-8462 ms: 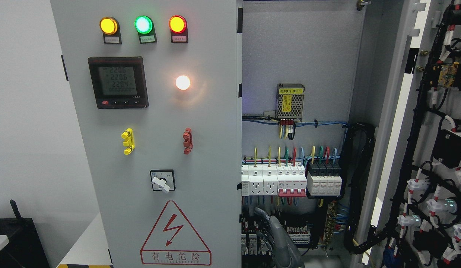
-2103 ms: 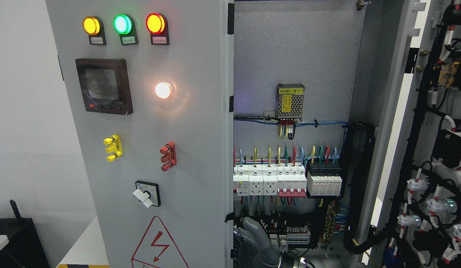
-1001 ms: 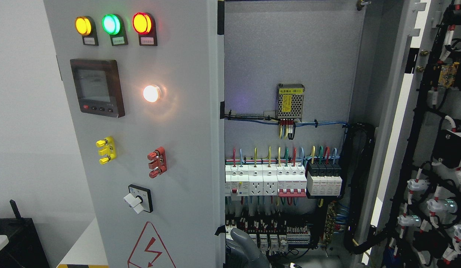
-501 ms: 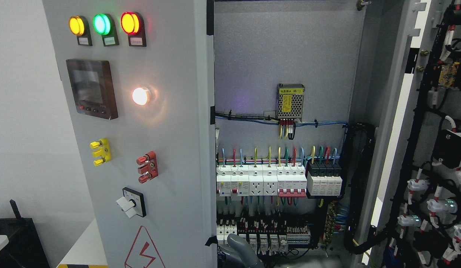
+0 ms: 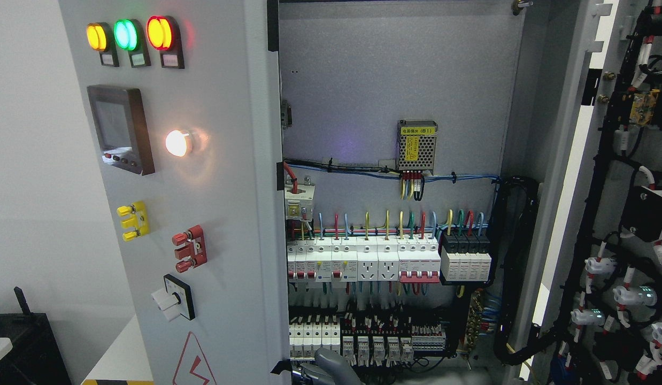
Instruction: Open door with both hands
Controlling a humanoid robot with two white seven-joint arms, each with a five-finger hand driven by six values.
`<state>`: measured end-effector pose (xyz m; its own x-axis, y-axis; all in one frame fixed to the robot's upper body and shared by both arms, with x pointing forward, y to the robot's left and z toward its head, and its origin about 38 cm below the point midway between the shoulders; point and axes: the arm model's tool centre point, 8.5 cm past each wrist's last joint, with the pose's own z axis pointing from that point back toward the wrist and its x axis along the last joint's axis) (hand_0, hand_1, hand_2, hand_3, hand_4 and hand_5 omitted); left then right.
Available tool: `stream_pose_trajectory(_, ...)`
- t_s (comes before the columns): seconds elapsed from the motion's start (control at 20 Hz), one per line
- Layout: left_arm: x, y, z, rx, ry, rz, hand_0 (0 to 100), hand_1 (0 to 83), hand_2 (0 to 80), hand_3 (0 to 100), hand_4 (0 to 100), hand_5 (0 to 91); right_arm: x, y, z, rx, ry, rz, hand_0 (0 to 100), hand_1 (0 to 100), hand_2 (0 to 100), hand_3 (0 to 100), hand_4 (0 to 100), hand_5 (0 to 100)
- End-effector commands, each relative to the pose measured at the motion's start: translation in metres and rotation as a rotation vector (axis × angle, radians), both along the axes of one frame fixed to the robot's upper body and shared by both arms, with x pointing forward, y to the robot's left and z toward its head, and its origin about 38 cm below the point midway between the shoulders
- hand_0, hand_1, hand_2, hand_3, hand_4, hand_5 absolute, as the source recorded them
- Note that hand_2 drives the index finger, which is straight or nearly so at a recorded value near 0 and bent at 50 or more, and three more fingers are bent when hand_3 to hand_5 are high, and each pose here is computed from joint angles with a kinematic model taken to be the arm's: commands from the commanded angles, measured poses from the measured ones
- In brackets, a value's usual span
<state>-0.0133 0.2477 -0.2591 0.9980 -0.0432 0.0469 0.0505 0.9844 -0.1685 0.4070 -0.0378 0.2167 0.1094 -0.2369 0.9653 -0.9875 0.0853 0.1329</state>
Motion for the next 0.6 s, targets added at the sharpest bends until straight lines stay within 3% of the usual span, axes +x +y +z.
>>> stream_pose_trajectory(0.0,-0.005,0.005,0.000,0.008,0.008,0.001,0,0.0,0.0,0,4,0.0,-0.015,0.018,0.005,0.013,-0.013,0.058,0,0,0,0,0,0)
stream_pose_trajectory(0.55,-0.005,0.005,0.000,0.008,0.008,0.001,0,0.0,0.0,0,4,0.0,-0.027,0.032,0.004,0.026,-0.002,0.094,0,0,0,0,0,0)
